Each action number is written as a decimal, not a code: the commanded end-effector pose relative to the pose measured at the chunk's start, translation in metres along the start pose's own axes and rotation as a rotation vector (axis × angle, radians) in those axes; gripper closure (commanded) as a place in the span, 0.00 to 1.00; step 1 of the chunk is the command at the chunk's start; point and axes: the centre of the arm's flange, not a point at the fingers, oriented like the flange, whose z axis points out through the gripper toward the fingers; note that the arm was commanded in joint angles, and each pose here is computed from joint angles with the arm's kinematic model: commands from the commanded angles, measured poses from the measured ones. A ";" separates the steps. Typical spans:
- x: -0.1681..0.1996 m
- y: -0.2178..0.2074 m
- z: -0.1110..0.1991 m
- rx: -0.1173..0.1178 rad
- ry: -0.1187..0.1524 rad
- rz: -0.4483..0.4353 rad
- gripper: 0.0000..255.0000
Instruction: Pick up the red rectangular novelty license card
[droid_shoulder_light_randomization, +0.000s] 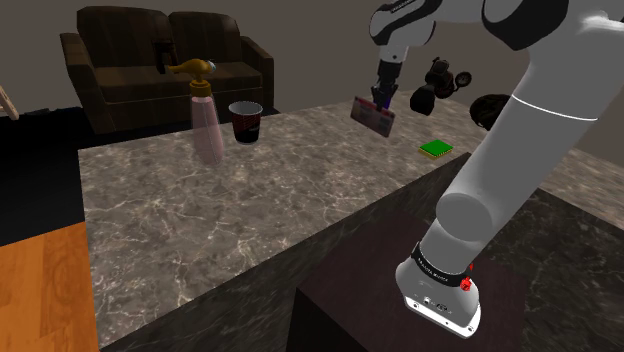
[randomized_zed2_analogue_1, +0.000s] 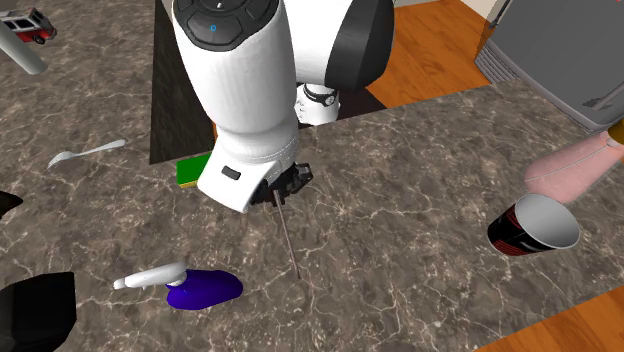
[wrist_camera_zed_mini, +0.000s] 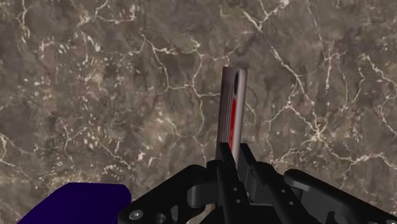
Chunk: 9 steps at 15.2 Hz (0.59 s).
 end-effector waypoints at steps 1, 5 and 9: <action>-0.001 0.001 -0.011 0.000 0.000 0.000 1.00; -0.003 0.001 -0.032 0.000 0.000 0.000 1.00; -0.004 0.001 -0.049 0.000 0.000 0.000 1.00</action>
